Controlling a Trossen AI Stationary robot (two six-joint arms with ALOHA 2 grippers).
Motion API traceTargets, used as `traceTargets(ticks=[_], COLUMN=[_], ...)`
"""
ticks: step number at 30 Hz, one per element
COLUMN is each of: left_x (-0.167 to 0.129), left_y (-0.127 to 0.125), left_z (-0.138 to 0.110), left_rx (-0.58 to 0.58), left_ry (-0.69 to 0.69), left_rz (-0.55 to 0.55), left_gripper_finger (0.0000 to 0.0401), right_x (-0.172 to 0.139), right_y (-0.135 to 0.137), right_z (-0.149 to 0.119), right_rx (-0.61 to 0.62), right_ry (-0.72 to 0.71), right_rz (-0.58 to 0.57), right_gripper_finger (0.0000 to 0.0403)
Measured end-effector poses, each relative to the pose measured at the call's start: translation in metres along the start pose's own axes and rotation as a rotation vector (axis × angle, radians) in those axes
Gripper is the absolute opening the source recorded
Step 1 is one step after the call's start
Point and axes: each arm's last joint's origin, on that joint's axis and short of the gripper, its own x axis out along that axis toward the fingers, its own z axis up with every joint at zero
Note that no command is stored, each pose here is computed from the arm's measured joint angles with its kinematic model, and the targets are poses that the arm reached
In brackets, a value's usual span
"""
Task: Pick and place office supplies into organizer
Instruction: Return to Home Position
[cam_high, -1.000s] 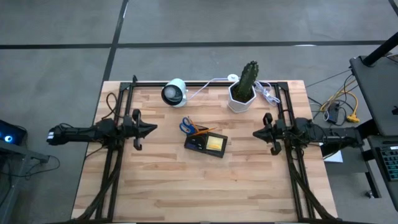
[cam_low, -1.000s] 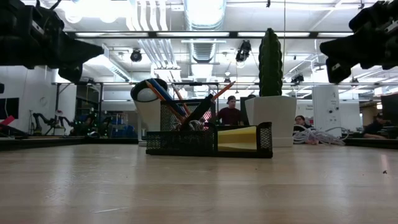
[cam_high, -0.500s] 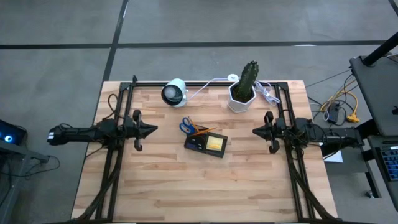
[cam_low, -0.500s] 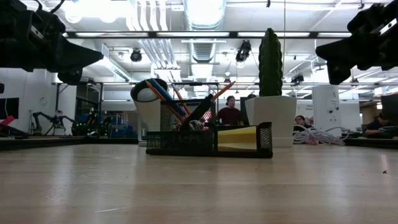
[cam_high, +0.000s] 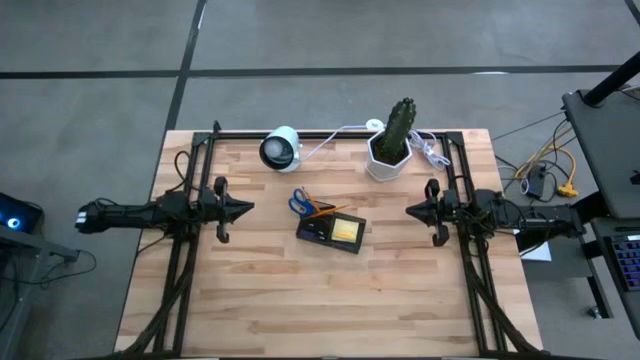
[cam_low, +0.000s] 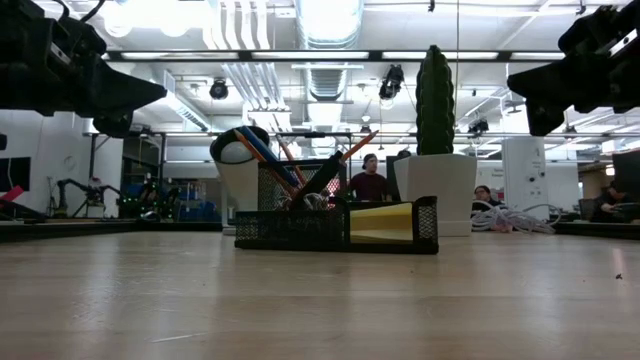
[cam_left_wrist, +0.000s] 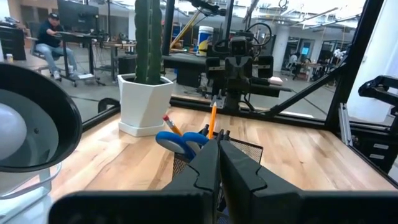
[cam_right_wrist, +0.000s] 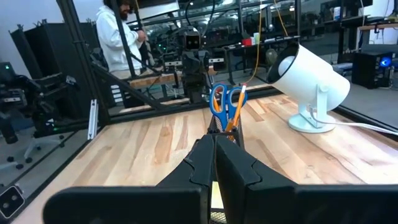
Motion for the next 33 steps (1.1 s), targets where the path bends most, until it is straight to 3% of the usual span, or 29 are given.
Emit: traceTargets(ticks=[33], left_x=[0.0007], left_y=[0.0001], left_z=[-0.001], left_rx=[0.003], left_ry=[0.013], left_rz=[0.003], left_gripper_finger=[0.0], right_x=[0.0], right_y=[0.0], right_z=[0.0003], right_rx=[0.0], right_ry=[-0.001], right_rz=[0.0], right_gripper_finger=[0.0009])
